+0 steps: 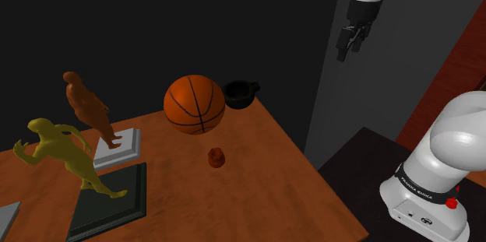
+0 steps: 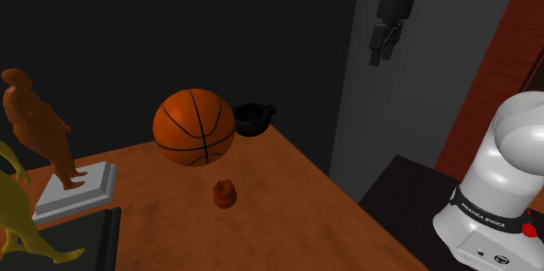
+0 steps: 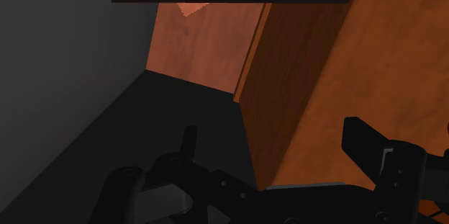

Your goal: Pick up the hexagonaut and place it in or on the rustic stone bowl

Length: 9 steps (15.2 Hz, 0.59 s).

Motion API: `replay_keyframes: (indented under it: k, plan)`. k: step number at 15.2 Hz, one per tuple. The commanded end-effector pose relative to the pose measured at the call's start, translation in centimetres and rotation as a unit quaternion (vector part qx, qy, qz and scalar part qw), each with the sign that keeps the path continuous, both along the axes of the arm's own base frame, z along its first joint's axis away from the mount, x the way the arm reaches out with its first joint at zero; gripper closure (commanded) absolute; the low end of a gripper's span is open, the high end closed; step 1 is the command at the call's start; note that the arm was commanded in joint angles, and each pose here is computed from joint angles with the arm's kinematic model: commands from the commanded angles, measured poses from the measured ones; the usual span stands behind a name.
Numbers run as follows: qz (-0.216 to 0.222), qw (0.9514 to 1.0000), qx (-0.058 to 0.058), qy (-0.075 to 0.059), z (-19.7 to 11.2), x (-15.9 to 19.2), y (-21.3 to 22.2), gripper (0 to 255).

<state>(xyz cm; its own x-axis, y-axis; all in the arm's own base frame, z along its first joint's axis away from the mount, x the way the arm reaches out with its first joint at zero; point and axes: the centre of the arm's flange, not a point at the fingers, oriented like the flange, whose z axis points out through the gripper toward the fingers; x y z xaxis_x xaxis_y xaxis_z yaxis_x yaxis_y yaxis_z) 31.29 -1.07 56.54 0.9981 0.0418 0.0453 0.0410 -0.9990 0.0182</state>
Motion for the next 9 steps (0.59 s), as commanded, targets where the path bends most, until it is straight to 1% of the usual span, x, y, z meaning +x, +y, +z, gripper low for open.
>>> replay_keyframes:
  k: [1,9]
  plan:
    - [0.0,1.0,0.0,0.0,0.0,0.0,0.0,0]
    - [-0.007,1.0,0.001,0.005,-5.0,2.6,8.9,0]
